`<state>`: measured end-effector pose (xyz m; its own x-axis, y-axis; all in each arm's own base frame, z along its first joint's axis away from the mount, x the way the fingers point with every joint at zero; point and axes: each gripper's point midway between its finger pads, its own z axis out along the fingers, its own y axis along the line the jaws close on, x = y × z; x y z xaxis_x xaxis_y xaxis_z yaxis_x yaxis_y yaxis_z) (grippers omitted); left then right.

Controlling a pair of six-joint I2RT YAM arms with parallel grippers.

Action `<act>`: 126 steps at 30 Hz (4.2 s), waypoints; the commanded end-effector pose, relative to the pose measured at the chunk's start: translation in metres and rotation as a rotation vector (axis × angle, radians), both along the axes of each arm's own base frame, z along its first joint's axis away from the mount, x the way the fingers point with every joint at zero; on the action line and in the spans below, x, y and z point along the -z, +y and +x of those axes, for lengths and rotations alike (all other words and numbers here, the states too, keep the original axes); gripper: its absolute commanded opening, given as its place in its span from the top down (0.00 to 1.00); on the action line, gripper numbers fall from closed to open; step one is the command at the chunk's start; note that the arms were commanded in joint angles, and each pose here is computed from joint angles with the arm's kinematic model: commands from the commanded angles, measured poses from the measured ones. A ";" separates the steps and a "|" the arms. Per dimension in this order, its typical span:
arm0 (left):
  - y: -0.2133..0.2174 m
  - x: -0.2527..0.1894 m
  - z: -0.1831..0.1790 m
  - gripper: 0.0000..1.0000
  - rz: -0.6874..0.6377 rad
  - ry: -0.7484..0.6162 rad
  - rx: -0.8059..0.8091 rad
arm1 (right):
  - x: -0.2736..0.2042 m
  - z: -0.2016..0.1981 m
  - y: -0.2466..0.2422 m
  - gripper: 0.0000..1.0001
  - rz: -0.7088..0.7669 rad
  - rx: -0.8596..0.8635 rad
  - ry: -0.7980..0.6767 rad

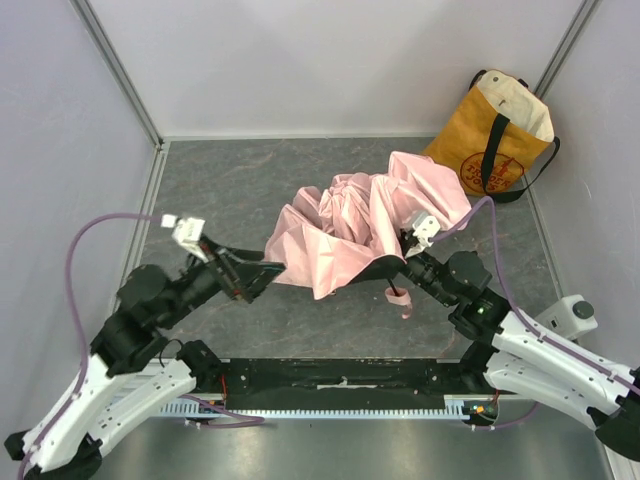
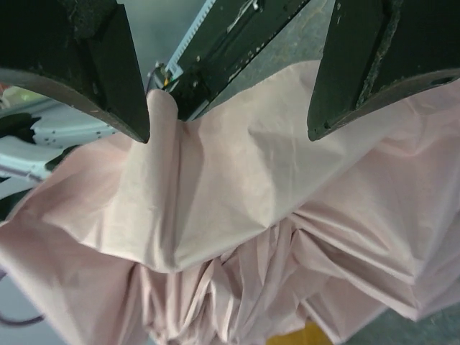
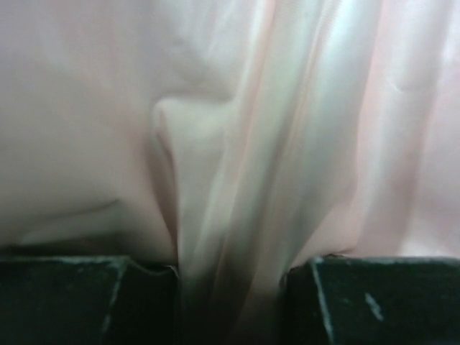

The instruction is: Put away the umbrella

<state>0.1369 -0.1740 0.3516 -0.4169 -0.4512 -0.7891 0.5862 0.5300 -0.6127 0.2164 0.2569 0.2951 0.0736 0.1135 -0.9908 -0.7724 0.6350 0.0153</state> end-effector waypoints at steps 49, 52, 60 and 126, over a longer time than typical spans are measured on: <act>-0.087 -0.080 -0.011 0.01 -0.026 -0.277 0.457 | -0.071 -0.079 0.030 1.00 0.152 -0.462 -0.119; -0.101 -0.072 0.002 0.01 -0.018 -0.235 0.476 | -0.067 -0.077 0.038 1.00 0.150 -0.484 -0.085; -0.114 -0.068 0.021 0.12 -0.070 -0.181 0.439 | -0.062 -0.064 0.047 1.00 0.189 -0.458 -0.007; -0.104 -0.045 0.043 0.98 -0.094 0.000 0.283 | -0.010 -0.038 0.088 0.02 -0.090 -0.334 0.407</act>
